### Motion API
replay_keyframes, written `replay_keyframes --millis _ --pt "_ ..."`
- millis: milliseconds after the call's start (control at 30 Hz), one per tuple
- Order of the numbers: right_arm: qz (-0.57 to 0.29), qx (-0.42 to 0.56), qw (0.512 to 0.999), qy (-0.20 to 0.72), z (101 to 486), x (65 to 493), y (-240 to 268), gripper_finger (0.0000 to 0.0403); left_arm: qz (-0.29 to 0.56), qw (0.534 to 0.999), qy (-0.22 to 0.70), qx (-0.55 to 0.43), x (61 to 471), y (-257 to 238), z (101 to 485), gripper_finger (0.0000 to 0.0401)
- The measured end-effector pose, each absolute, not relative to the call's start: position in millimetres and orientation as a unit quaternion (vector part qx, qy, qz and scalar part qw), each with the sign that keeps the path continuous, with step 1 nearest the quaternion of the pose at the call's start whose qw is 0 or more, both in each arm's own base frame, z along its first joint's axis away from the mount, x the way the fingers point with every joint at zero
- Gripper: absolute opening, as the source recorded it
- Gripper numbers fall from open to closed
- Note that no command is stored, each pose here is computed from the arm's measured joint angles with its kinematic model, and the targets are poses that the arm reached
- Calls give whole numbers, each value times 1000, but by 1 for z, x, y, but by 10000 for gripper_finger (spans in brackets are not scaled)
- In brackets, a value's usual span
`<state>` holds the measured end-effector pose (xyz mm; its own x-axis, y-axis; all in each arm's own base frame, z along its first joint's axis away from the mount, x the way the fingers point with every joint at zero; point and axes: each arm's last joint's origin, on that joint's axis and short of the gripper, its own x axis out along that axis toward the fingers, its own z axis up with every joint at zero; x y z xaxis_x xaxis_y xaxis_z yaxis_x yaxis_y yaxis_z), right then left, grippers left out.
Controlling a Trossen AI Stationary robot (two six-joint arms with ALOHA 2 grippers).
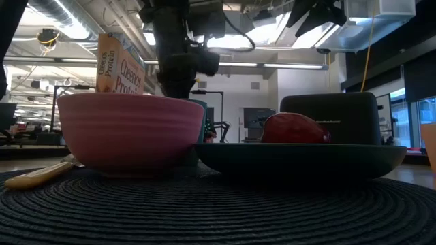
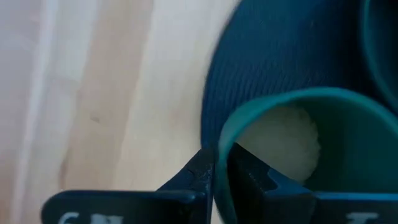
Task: Arrange a breakfast setting
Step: Put the blue cup on the blue placemat above the pink bowl, then return to Home Position
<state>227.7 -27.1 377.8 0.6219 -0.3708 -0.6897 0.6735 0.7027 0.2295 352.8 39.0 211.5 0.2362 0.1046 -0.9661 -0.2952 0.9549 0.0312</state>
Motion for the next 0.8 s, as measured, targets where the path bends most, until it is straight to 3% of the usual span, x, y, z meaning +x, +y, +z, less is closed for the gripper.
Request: replay_keyframes --millis 300,500,600,700,800 --pt "-300 212 891 268 400 194 -26 177 142 797 581 -85 354 48 244 102" --pt "-274 129 930 210 416 158 -24 169 162 846 502 -73 345 53 303 131" --pt "-238 126 952 144 410 142 -21 134 154 899 403 -70 334 48 342 129" --pt "-186 138 969 90 388 125 -17 65 131 960 240 -61 321 33 381 116" --pt "-115 148 982 32 361 112 -12 12 88 988 123 -44 302 15 392 93"
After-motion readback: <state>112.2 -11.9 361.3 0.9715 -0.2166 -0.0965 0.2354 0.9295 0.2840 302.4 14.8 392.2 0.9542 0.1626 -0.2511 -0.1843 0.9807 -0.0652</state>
